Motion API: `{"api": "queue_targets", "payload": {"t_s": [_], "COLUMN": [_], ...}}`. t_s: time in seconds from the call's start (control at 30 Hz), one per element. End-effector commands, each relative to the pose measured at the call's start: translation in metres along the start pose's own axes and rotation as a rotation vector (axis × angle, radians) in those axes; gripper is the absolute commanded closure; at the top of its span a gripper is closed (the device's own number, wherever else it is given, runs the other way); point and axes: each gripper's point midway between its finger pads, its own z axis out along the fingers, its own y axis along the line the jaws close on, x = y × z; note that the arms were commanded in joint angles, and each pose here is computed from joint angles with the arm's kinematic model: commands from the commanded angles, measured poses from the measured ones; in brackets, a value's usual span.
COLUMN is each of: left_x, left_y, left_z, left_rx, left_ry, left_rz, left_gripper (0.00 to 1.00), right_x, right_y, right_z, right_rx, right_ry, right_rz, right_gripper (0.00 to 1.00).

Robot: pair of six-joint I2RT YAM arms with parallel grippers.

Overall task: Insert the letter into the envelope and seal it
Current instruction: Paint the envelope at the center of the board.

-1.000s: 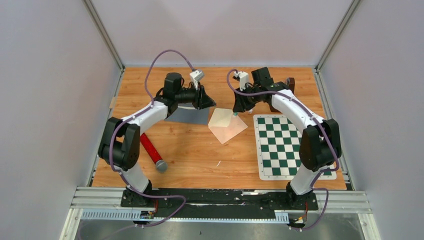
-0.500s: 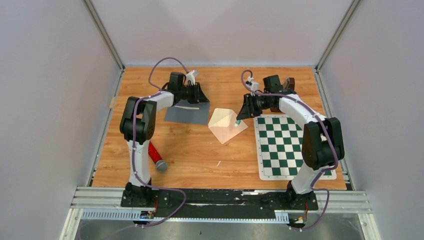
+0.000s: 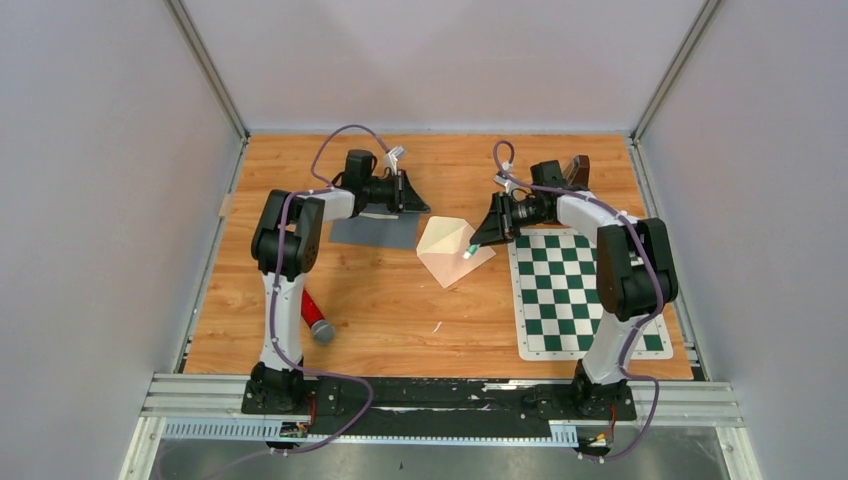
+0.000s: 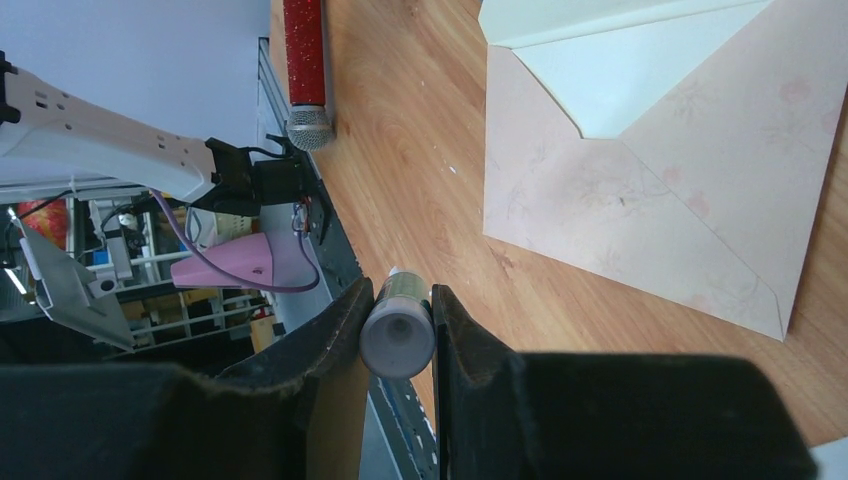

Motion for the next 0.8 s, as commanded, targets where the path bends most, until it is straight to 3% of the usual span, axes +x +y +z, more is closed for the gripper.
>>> {"api": "queue_targets", "payload": {"t_s": [0.0,0.23,0.47,0.77], "left_x": [-0.003,0.002,0.01,0.02], "left_y": [-0.01,-0.016,-0.035,-0.056], "left_z": [0.005,0.011,0.016,0.018], "left_rx": [0.078,0.127,0.227,0.308], "left_ry": [0.016,0.044,0.074,0.106], "left_rz": [0.036,-0.003,-0.039,-0.096], "left_gripper": [0.88,0.89,0.74,0.71], "right_x": [-0.004,0.0,-0.003,-0.003], "right_y": [0.001,-0.013,-0.039,-0.06], "right_z": [0.004,0.009,0.018,0.026], "right_rx": [-0.047,-0.039,0.029,0.068], "right_ry": [-0.008,0.006,0.006,0.017], "right_rz": [0.006,0.043,0.096,0.125], "right_gripper": [1.0,1.0,1.0,1.0]}}
